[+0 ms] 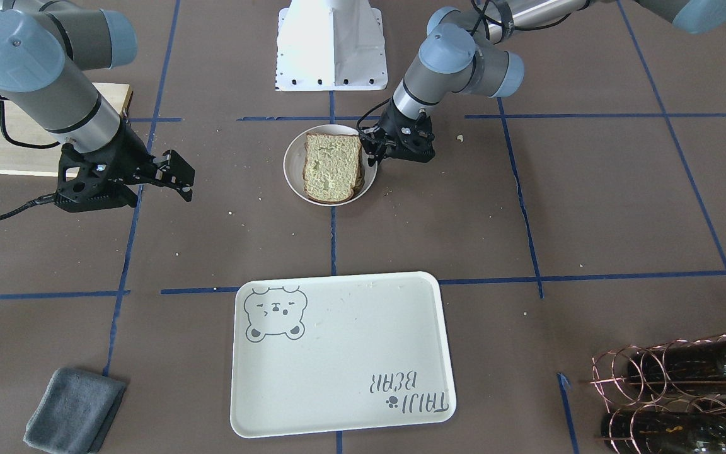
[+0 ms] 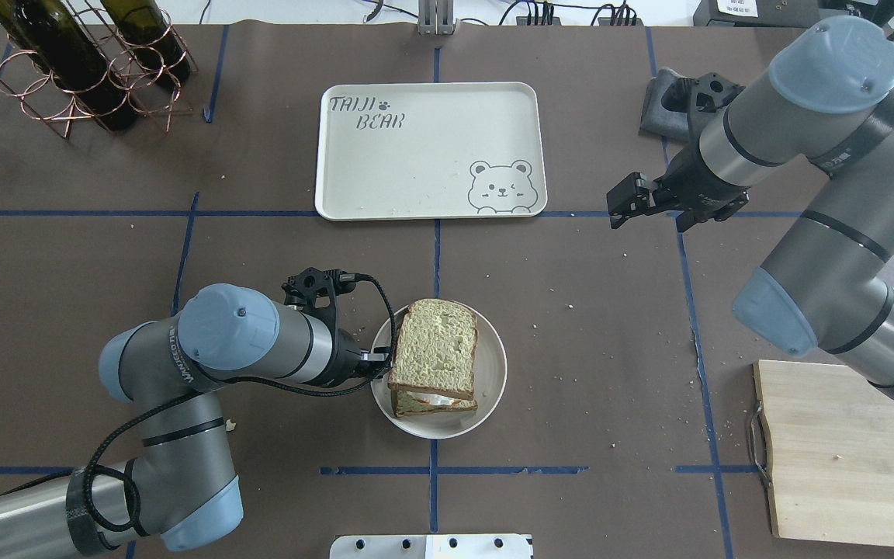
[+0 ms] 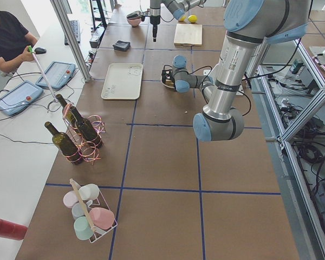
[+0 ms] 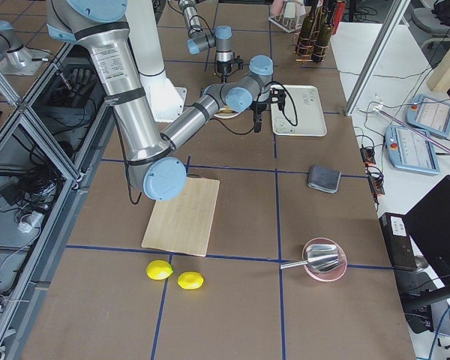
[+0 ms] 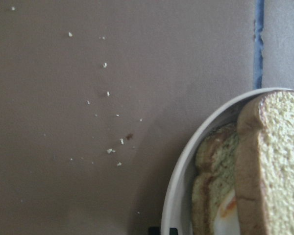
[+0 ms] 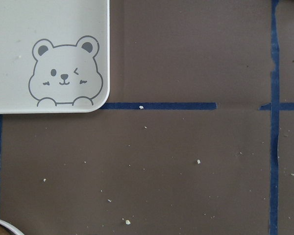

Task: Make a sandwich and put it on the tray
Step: 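Grasp the plate rim with the left gripper while the right arm withdraws, then lift the sandwich plate with the left gripper and set it on the tray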

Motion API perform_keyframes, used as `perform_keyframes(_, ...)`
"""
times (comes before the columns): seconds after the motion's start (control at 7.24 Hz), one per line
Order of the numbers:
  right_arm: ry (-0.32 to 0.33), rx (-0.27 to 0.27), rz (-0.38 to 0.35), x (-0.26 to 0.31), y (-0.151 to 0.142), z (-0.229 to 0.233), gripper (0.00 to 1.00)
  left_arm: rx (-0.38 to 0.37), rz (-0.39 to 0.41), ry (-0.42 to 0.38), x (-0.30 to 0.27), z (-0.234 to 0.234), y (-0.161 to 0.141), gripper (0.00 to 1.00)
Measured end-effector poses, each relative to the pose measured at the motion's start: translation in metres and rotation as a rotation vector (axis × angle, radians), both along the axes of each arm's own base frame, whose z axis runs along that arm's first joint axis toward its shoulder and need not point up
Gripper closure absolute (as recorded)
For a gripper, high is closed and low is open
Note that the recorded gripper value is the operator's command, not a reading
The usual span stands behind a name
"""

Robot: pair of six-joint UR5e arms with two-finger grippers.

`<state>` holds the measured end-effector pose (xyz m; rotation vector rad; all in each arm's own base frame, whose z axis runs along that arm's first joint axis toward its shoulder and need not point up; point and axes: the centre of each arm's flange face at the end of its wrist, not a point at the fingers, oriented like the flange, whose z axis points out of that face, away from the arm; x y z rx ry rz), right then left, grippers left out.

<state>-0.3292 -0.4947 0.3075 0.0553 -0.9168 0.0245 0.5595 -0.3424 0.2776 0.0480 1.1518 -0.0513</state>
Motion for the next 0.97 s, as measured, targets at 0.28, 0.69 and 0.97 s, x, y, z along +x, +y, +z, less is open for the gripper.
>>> perform_keyframes(0.28, 0.013, 0.016, -0.012, 0.018, 0.002, 0.015, 0.0, 0.017, 0.0, 0.039, -0.007, -0.013, 0.0, 1.0)
perform_keyframes(0.69, 0.105, 0.101, -0.075, 0.089, -0.001, 0.087, 0.0, -0.017, -0.035, 0.109, -0.03, -0.033, -0.029, 1.0)
perform_keyframes(0.97, 0.177, 0.146, -0.133, 0.153, -0.01, 0.148, 0.0, -0.116, -0.122, 0.134, -0.041, -0.052, -0.077, 1.0)
